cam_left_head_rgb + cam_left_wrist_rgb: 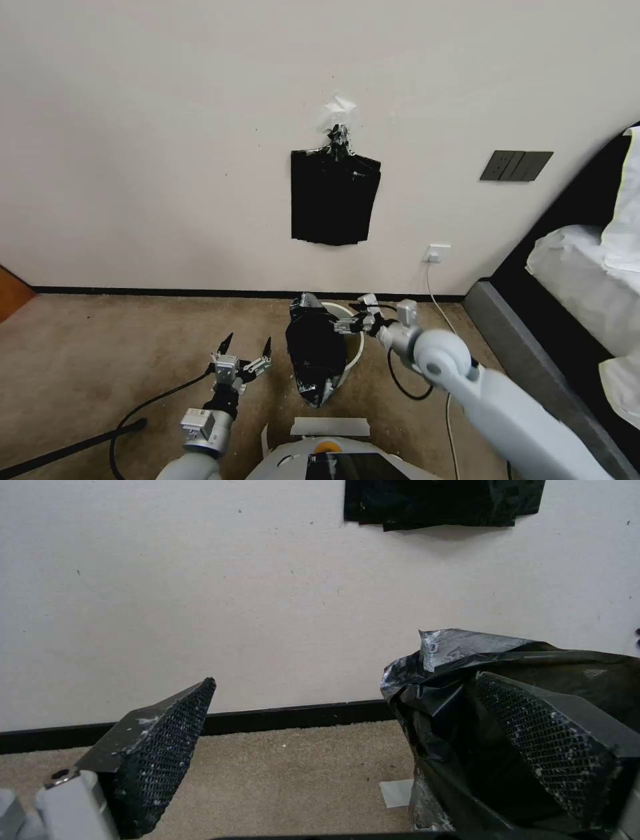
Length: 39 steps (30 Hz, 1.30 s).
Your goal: Place a trash bag onto the trash bin.
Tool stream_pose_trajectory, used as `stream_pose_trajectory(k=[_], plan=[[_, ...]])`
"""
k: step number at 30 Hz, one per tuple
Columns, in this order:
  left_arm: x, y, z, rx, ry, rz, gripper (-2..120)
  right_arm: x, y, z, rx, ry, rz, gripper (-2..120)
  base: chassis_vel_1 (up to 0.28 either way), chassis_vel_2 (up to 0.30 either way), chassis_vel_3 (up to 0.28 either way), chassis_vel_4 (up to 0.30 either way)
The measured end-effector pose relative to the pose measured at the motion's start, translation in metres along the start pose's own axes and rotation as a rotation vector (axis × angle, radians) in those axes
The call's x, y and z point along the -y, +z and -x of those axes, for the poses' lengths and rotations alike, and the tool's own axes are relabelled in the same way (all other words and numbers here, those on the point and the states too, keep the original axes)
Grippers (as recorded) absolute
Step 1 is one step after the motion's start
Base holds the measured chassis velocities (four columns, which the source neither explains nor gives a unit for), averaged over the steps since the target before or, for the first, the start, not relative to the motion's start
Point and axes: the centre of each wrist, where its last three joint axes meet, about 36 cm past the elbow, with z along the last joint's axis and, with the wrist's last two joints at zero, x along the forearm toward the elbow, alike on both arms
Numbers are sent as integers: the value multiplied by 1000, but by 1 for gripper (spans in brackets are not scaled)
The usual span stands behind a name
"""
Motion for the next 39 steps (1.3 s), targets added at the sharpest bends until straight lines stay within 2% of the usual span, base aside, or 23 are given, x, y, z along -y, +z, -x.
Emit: stream_pose_trajectory(k=[1, 7, 8, 11, 13, 16, 17, 20, 22, 24, 25, 27, 31, 34, 35, 37, 39], plan=[[0, 0, 0, 0, 0, 0, 100, 0, 0, 0, 0, 0, 0, 95, 0, 0, 0, 0], [2, -1, 6, -14, 22, 2, 100, 5, 1, 12, -24, -3, 2, 72, 0, 0, 0, 0], [2, -1, 6, -14, 22, 2, 100, 5, 1, 12, -24, -3, 2, 72, 0, 0, 0, 0], [3, -2, 11, -21, 39, 8, 100, 5, 4, 14, -36, -1, 6, 57, 0, 0, 0, 0], [3, -2, 13, -21, 45, 11, 100, 6, 5, 15, -40, 2, 8, 54, 0, 0, 0, 0], [4, -3, 16, -25, 58, 16, 100, 10, 8, 18, -50, 16, 16, 37, 0, 0, 0, 0], [4, -3, 16, -25, 58, 16, 100, 10, 8, 18, -50, 16, 16, 37, 0, 0, 0, 0], [4, -4, 19, -30, 67, 19, 100, 11, 9, 19, -56, 21, 18, 25, 0, 0, 0, 0], [5, -4, 19, -32, 70, 19, 100, 12, 9, 19, -57, 22, 17, 21, 0, 0, 0, 0], [7, -5, 24, -47, 87, 17, 100, 11, 13, 19, -64, 25, 19, 10, 0, 0, 0, 0], [7, -5, 24, -47, 87, 17, 100, 11, 13, 19, -64, 25, 19, 10, 0, 0, 0, 0], [12, -9, 30, -80, 96, 2, 100, 9, 17, 19, -66, 32, 15, 0, 0, 0, 0, 0], [19, -19, 41, -137, 113, -35, 100, 6, 18, 18, -61, 35, 12, 0, 0, 0, 0, 0], [25, -32, 59, -230, 130, -61, 100, 3, 17, 17, -55, 37, 7, 0, 0, 0, 0, 0], [25, -32, 59, -230, 130, -61, 100, 3, 17, 17, -55, 37, 7, 0, 0, 0, 0, 0], [31, -41, 73, -301, 142, -60, 100, 1, 16, 16, -50, 38, 3, 0, 0, 0, 0, 0], [35, -48, 89, -350, 137, -23, 100, 2, 14, 15, -49, 41, 0, 0, 0, 0, 0, 0]])
